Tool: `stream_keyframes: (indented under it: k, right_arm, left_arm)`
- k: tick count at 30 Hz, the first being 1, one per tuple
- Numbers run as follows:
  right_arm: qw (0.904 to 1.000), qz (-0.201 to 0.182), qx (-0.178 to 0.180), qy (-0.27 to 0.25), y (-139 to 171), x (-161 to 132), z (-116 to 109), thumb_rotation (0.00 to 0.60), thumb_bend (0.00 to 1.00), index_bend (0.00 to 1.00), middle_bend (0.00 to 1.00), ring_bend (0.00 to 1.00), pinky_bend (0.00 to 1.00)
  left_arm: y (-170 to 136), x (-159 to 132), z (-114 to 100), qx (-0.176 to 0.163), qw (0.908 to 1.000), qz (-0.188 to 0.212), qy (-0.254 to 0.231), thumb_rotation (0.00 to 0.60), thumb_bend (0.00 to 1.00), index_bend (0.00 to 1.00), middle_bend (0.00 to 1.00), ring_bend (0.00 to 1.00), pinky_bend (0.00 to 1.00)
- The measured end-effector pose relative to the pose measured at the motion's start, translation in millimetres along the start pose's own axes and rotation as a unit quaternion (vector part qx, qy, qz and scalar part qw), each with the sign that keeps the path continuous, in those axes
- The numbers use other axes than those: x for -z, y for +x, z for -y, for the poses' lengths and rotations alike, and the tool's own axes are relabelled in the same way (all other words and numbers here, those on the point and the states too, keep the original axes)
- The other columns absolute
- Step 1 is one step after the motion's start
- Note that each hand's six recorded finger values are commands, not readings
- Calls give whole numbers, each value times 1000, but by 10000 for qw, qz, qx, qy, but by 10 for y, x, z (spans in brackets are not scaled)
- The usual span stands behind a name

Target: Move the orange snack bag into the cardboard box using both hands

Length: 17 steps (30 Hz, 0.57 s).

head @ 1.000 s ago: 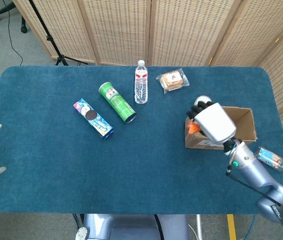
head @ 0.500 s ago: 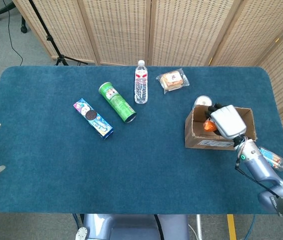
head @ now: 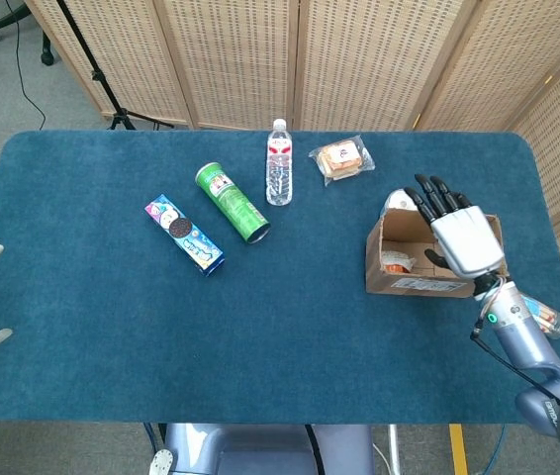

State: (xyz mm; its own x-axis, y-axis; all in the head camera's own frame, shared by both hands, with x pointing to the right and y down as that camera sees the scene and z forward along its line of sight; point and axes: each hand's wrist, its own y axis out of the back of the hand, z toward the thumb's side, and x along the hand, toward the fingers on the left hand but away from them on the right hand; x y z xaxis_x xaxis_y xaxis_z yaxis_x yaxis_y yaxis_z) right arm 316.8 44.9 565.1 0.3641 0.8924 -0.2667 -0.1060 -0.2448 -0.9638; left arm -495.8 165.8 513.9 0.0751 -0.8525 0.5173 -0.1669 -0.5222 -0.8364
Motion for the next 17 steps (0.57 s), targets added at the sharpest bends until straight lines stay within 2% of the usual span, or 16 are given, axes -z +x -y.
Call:
stream_keyframes:
  k: [4,8,13,17]
  right_arm:
    - [9994,64,342,-49,133,49,-230,600,200,0,0,0,265]
    - [9972,292,655,-202,423,173,-329,600,21,0,0,0,197]
    - [9929,626,869,-515,851,326,-221,600,0,0,0,0,168]
    - [9920,777,852,-518,1122,391,-1,600,0,0,0,0,156]
  left_arm:
    - [-3,-2,2,-14,10000,-3,20,600,0,0,0,0,0]
    - [-17,-3,9,-93,9999,-16,64,600,0,0,0,0,0]
    - [-46,-2,19,-251,9997,-43,63,600,0,0,0,0,0]
    - [-59,15,36,-417,9991,-89,76,600,0,0,0,0,0]
